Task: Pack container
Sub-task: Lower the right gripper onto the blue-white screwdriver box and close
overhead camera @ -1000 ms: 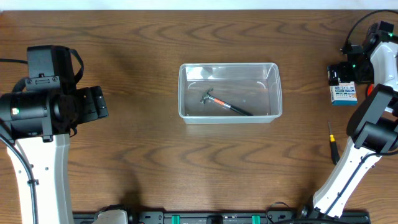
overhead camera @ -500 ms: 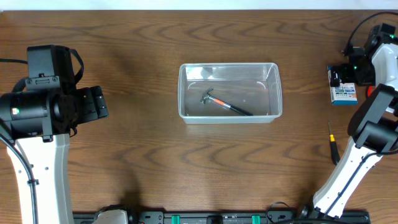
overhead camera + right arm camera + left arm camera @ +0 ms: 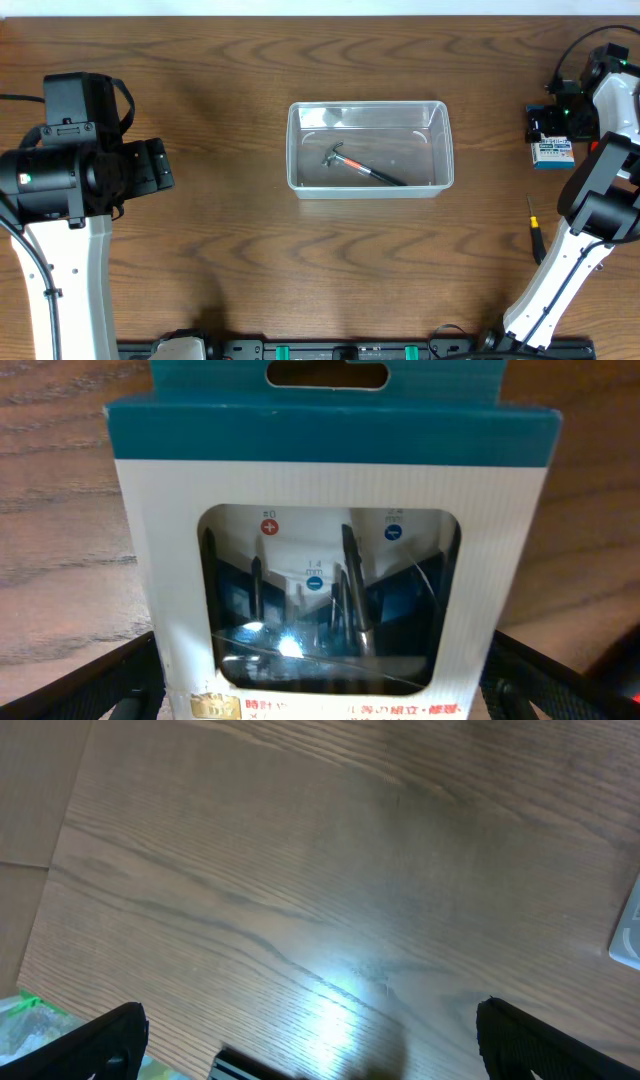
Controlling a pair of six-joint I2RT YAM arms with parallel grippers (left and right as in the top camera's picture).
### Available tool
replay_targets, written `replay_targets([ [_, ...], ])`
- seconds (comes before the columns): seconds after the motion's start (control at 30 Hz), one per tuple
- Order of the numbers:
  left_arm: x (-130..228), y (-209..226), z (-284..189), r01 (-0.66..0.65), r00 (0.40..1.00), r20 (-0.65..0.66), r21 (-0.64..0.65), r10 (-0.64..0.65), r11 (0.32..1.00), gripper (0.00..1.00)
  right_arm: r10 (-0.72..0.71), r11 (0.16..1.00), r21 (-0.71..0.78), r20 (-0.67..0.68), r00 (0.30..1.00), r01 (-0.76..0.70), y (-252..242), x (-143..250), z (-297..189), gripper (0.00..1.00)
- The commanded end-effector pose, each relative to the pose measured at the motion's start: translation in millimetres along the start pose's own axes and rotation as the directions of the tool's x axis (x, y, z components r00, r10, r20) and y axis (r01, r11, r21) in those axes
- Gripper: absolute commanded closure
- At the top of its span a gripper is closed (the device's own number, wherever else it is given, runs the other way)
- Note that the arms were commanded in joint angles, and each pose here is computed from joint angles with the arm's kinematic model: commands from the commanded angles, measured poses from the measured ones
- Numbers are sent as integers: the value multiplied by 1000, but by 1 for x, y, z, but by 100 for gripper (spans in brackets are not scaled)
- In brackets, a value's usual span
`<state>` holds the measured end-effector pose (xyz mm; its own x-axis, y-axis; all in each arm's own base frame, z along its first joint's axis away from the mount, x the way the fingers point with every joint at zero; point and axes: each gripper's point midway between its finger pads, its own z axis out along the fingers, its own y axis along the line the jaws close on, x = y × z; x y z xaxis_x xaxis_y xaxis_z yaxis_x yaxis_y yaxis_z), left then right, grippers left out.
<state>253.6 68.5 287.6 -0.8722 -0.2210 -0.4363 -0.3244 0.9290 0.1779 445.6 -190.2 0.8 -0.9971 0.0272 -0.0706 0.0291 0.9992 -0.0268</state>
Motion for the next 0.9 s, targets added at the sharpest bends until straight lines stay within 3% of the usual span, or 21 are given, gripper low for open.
replay_targets([
  [0.0, -1, 3, -1, 15, 1000, 2, -10, -15, 1000, 2, 12, 1000, -22, -7, 1000, -12, 5, 2, 5, 1],
  [0.7, -1, 3, -1, 14, 1000, 2, -10, -14, 1000, 2, 16, 999, -29, -25, 1000, -16, 6, 6, 5, 1],
  [0.87, -1, 3, -1, 14, 1000, 2, -10, -14, 1000, 2, 22, 999, -28, -24, 999, -23, 6, 6, 5, 9],
])
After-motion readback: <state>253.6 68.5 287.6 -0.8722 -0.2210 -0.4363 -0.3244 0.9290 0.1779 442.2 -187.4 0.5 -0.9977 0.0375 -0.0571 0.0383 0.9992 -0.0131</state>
